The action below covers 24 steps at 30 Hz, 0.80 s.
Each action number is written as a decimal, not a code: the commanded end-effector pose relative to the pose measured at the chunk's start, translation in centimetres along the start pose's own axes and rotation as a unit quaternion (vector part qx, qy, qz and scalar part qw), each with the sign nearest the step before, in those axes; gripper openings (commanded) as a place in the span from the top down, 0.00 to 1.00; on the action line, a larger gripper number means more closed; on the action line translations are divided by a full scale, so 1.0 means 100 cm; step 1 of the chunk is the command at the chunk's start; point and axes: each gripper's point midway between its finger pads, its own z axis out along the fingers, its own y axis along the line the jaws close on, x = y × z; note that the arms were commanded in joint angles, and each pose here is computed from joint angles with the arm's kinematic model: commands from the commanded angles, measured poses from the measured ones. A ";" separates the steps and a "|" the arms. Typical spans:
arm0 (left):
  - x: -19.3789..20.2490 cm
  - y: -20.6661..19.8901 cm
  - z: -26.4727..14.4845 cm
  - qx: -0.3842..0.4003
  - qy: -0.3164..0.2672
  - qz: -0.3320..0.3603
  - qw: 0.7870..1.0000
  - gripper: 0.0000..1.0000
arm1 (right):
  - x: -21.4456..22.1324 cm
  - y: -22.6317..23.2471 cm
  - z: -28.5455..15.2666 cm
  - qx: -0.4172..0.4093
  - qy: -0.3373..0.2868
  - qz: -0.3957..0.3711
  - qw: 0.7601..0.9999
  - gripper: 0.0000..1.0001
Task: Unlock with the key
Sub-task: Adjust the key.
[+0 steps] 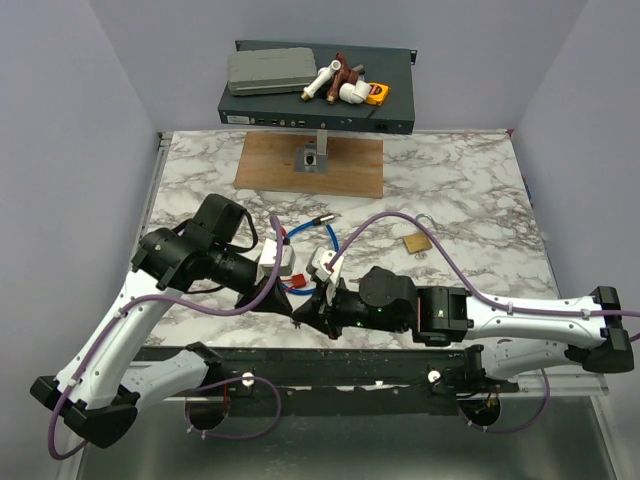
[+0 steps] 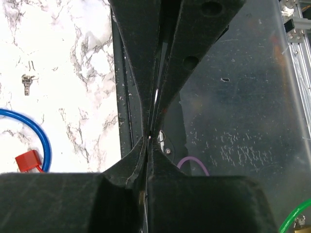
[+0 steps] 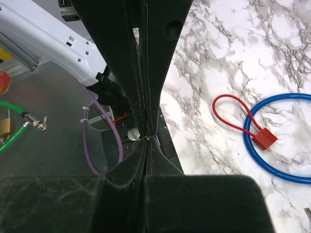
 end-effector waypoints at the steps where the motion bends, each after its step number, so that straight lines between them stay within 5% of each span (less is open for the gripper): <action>1: 0.005 0.011 0.000 -0.026 0.012 0.003 1.000 1.00 | -0.007 0.003 -0.001 -0.010 -0.001 -0.007 1.000 0.99; 15: 0.007 0.007 -0.003 -0.020 0.027 -0.008 0.999 1.00 | -0.013 -0.004 -0.009 0.005 -0.012 -0.010 1.000 0.98; 18: 0.003 0.004 -0.004 -0.017 0.018 -0.001 1.000 1.00 | -0.017 -0.006 -0.010 0.013 -0.021 -0.001 1.000 0.76; 24: -0.001 0.002 -0.004 -0.015 0.012 0.000 1.000 1.00 | -0.032 -0.010 -0.022 0.019 -0.078 0.030 0.996 0.58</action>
